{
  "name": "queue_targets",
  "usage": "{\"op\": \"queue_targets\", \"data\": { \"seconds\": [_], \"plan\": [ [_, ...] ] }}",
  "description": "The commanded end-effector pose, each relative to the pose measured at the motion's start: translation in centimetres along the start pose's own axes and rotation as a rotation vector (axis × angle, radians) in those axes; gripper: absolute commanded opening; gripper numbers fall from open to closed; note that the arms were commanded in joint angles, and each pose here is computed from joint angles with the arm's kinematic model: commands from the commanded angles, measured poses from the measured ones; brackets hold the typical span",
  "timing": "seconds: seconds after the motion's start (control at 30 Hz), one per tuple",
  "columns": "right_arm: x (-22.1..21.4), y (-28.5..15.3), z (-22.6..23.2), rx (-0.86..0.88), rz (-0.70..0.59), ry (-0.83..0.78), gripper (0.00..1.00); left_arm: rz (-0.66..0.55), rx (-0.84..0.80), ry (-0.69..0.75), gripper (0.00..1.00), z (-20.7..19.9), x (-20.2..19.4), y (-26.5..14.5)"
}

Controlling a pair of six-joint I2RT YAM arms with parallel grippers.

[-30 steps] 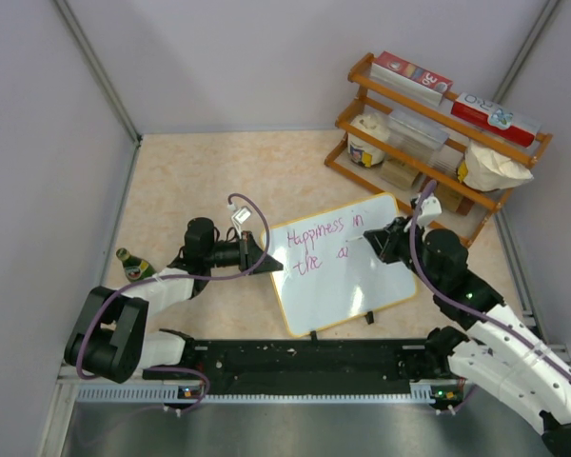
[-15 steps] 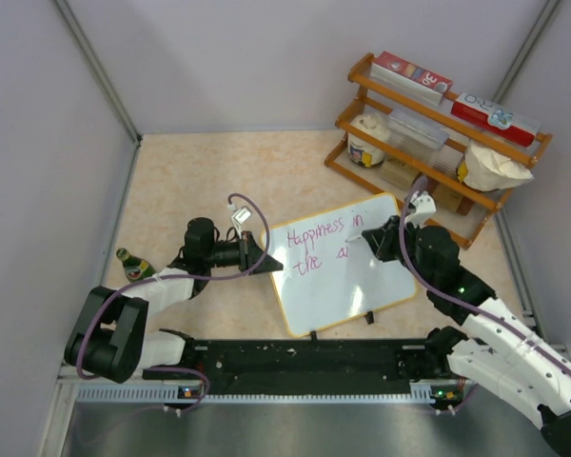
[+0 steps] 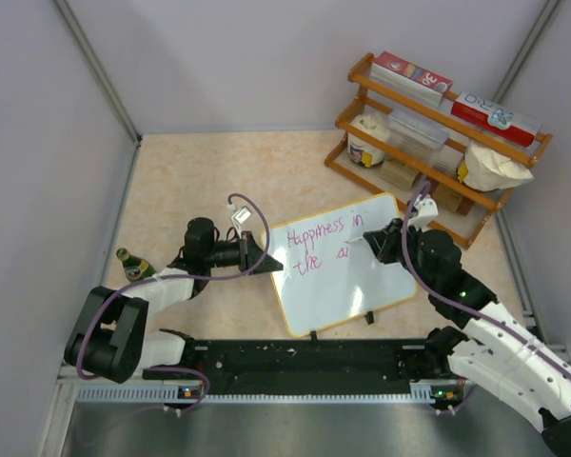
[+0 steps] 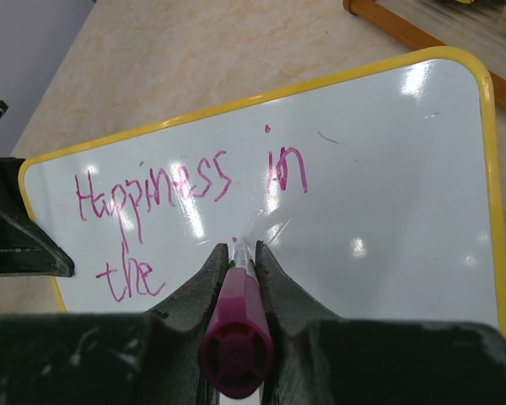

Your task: Write a sentence on the whiteboard

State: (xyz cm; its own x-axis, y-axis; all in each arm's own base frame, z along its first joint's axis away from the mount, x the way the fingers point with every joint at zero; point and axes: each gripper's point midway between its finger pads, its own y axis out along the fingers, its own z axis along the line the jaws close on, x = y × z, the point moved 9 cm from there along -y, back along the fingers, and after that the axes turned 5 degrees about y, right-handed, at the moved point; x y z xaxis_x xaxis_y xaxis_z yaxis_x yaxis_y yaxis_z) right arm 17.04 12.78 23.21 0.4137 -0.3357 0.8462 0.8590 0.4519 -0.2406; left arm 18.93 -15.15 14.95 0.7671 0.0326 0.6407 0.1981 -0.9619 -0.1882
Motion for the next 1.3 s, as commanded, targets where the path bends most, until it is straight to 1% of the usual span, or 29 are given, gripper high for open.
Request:
{"op": "queue_targets", "data": {
  "seconds": [0.0, 0.3, 0.77, 1.27],
  "plan": [
    [1.0, -0.9, -0.2, -0.014, -0.06, -0.002, 0.0, 0.042, 0.057, 0.001, 0.0, 1.1, -2.0, 0.0],
    [0.1, -1.0, -0.8, -0.041, -0.03, -0.015, 0.0, 0.043, 0.057, -0.002, 0.0, 1.2, -1.9, 0.0],
    [-0.6, -0.7, -1.5, -0.062, -0.017, -0.017, 0.0, 0.042, 0.06, 0.0, 0.0, 1.2, -1.9, 0.0],
    [-2.7, -1.3, -2.6, -0.086, 0.056, -0.004, 0.0, 0.045, 0.058, -0.003, 0.0, 1.3, -2.1, 0.0]
  ]
}}
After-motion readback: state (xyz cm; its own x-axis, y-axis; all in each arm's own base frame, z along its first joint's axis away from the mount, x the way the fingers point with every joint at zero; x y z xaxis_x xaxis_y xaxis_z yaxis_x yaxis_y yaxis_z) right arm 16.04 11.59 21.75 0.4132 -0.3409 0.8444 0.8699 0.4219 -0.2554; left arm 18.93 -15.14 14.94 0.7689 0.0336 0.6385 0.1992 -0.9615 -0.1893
